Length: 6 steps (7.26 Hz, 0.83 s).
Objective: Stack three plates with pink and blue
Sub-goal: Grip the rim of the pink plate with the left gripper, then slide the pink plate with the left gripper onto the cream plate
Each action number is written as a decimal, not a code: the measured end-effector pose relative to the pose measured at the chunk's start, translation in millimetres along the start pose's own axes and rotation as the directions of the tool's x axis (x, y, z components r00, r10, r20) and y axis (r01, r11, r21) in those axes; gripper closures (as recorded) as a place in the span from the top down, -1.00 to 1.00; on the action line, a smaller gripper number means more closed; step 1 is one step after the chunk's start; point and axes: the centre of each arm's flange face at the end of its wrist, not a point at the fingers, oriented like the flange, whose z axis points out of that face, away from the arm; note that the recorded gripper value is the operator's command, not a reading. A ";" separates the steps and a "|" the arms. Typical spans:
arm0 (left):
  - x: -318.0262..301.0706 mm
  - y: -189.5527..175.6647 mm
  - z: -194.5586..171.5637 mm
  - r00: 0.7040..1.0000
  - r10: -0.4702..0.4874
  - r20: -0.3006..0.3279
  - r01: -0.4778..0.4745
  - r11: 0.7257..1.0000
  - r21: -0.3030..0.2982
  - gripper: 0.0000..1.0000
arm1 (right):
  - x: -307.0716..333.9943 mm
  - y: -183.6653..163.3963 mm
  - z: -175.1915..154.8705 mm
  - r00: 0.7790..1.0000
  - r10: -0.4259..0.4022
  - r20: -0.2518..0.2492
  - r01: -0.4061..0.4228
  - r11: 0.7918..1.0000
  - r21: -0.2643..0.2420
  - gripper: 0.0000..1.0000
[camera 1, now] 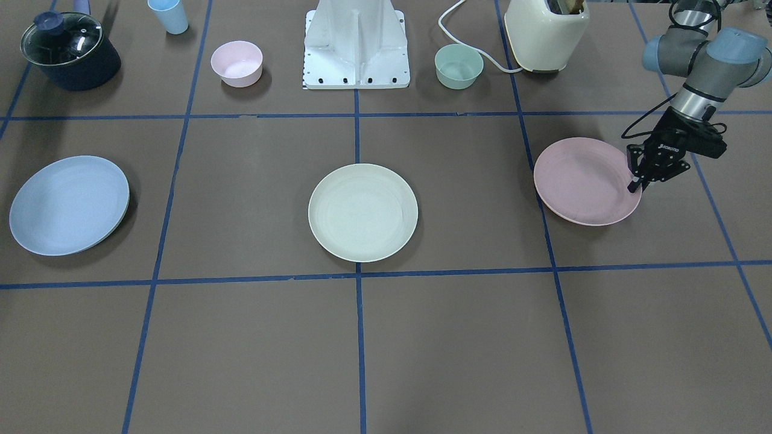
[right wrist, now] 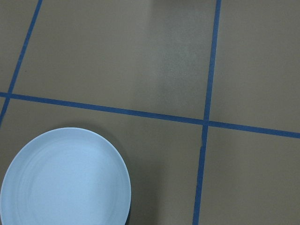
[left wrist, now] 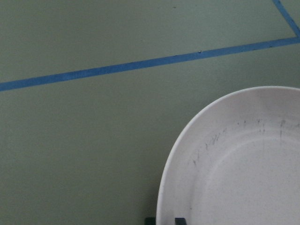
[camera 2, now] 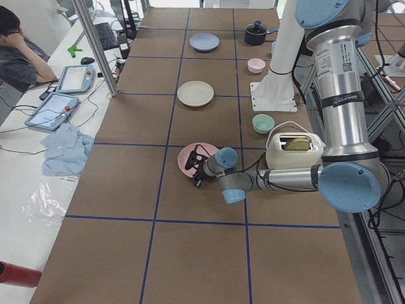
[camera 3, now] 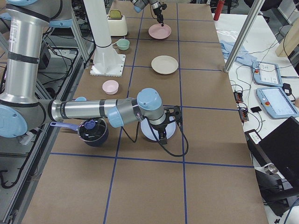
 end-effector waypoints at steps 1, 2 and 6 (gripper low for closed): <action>17.1 -11.7 -11.4 0.999 0.006 -0.042 -0.006 1.000 0.014 -1.00 | 0.1 0.2 0.1 1.000 0.000 0.000 0.000 1.000 0.000 1.00; 35.3 -24.1 -22.3 0.997 0.016 -0.080 -0.013 0.999 0.037 -1.00 | 0.2 0.5 0.2 1.000 0.000 0.000 0.000 1.000 -0.001 1.00; 163.0 -110.3 -47.0 0.991 -0.050 -0.123 0.055 0.998 0.034 -1.00 | 0.5 1.4 0.5 1.000 0.000 0.001 0.000 1.000 -0.002 1.00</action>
